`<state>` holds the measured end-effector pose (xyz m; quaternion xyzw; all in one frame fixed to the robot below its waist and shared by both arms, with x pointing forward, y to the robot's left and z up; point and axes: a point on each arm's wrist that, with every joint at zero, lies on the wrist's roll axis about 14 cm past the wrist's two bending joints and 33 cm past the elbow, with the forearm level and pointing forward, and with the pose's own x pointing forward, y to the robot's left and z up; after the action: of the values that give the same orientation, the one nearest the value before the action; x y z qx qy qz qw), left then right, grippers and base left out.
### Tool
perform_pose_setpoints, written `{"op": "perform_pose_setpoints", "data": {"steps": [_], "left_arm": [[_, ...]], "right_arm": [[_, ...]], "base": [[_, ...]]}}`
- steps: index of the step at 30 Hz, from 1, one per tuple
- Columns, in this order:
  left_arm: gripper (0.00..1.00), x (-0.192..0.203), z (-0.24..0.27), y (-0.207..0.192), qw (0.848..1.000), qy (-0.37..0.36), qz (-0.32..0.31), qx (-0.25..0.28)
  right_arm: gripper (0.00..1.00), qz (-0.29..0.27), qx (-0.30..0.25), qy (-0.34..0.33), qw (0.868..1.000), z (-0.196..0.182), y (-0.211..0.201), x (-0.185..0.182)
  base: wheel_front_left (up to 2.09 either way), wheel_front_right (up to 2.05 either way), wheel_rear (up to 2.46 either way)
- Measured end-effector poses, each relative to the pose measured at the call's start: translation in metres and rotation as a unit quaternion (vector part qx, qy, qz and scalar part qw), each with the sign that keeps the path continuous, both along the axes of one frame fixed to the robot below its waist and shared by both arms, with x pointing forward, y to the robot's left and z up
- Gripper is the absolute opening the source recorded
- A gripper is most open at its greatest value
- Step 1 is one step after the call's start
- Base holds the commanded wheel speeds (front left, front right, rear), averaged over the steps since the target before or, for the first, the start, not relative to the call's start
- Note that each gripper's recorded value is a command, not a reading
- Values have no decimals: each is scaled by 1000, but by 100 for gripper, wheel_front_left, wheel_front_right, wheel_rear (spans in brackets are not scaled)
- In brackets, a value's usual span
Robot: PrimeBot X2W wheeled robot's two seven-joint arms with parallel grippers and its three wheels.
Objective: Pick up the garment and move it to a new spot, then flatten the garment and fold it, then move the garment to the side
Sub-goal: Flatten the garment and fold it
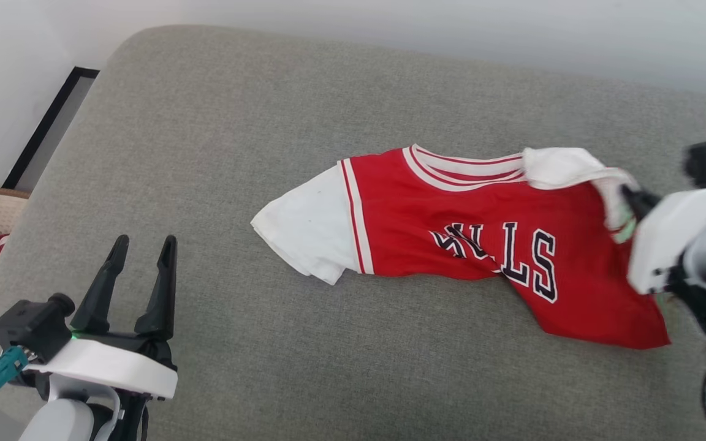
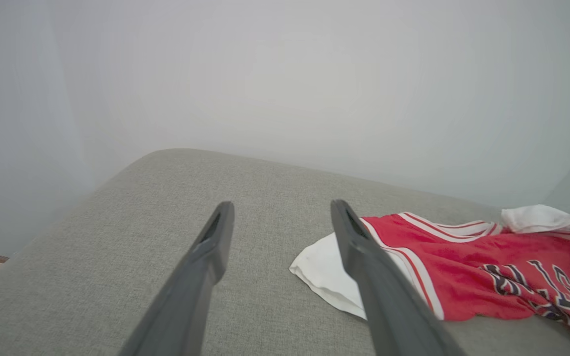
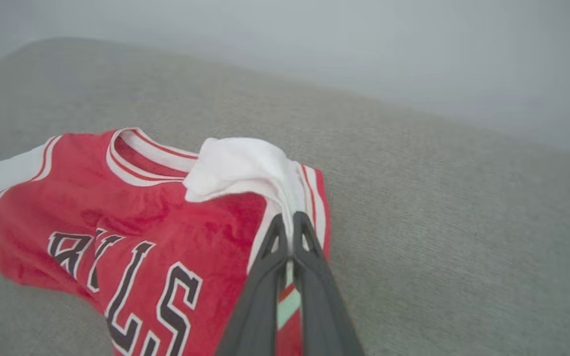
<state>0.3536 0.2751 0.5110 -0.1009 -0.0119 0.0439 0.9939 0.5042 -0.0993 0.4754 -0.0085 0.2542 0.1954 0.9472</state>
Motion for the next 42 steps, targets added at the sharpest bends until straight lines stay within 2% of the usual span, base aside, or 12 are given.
{"op": "perform_pose_setpoints", "data": {"steps": [5, 11, 15, 20, 21, 22, 23, 25, 33, 42], "left_arm": [[100, -1, 0, -1, 1000, -2, -2, -1], [100, 2, 1, -3, 1000, -7, -5, -2], [100, 3, 2, -5, 1000, -8, -10, 0], [100, 5, 1, -8, 1000, -7, -18, 2], [100, 6, 1, -9, 1000, -7, -20, 3], [100, 6, 1, -10, 1000, -7, -22, 4], [100, 7, 1, -11, 1000, -8, -24, 4], [100, 8, 1, -13, 999, -7, -32, 9], [100, 17, 10, -27, 997, -2, -74, 20], [100, 45, 25, -61, 985, 21, -166, 37]], "right_arm": [[0, -93, 16, -20, 995, 12, -50, 7], [0, -195, 25, -19, 980, 8, -101, -1], [0, -241, 14, 0, 970, -5, -124, -12], [0, -266, 9, 41, 963, -29, -134, -25], [4, -268, 7, 52, 962, -34, -134, -28], [25, -269, 5, 63, 961, -39, -135, -30], [41, -270, 2, 70, 960, -43, -135, -32], [100, -270, -1, 77, 960, -45, -136, -35], [100, -260, -3, 65, 963, -34, -137, -40], [100, -251, 18, -5, 968, 3, -140, -49]], "base": [[0, 0, 0], [0, 0, 0], [0, 0, 0], [0, 0, 0], [0, 0, 0], [0, 0, 0], [0, 0, 0], [0, 0, 0], [0, 0, 0], [0, 0, 0]]}}
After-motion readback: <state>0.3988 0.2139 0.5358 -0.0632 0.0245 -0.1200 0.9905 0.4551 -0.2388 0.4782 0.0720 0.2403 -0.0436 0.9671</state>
